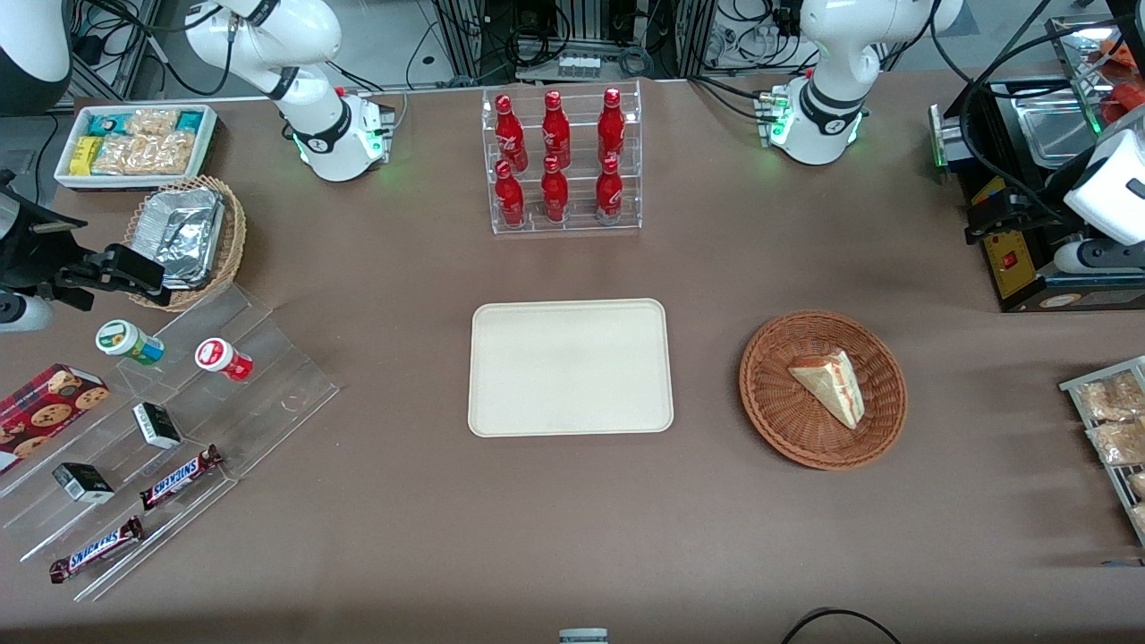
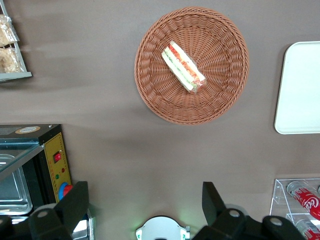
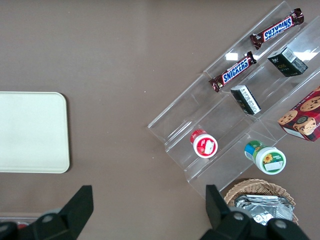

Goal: Place sandwich from basket to tray
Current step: 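Move the left gripper down over the wrapped sandwich in the basket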

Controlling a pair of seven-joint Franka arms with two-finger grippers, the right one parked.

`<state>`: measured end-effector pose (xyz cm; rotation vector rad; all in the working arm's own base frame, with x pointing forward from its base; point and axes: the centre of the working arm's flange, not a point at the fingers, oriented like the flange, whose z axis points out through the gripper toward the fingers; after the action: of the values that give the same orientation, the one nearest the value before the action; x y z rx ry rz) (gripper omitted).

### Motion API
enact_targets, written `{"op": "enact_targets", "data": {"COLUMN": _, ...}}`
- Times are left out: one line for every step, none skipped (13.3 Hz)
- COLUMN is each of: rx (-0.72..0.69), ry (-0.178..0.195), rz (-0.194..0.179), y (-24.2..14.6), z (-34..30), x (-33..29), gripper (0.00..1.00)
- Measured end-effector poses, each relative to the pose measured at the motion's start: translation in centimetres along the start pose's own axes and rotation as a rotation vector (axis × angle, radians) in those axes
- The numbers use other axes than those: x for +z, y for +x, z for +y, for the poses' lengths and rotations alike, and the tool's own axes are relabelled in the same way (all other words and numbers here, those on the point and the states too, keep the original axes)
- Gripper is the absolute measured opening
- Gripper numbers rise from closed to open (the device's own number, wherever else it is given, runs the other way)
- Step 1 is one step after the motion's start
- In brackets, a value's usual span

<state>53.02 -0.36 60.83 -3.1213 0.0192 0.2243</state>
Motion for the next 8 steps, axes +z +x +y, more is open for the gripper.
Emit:
{"op": "enact_targets", "data": {"rx": -0.002, "ry": 0.0, "rz": -0.001, "y": 0.0, "z": 0.0, "x": 0.0, "gripper": 1.0}}
{"op": "enact_targets", "data": {"rx": -0.004, "ry": 0.0, "rz": -0.002, "y": 0.0, "z": 0.0, "x": 0.1, "gripper": 1.0}}
{"op": "enact_targets", "data": {"rx": -0.006, "ry": 0.0, "rz": -0.004, "y": 0.1, "z": 0.0, "x": 0.2, "gripper": 1.0}}
{"op": "enact_targets", "data": {"rx": -0.01, "ry": 0.004, "rz": -0.009, "y": 0.4, "z": -0.1, "x": 0.6, "gripper": 1.0}}
{"op": "enact_targets", "data": {"rx": -0.033, "ry": 0.012, "rz": -0.015, "y": 1.0, "z": -0.2, "x": 1.5, "gripper": 1.0}}
{"op": "enact_targets", "data": {"rx": -0.08, "ry": 0.021, "rz": -0.015, "y": 2.0, "z": -0.2, "x": 3.1, "gripper": 1.0}}
{"op": "enact_targets", "data": {"rx": -0.148, "ry": 0.022, "rz": -0.004, "y": 3.7, "z": -0.1, "x": 5.7, "gripper": 1.0}}
{"op": "enact_targets", "data": {"rx": -0.216, "ry": 0.02, "rz": 0.01, "y": 5.2, "z": 0.3, "x": 8.7, "gripper": 1.0}}
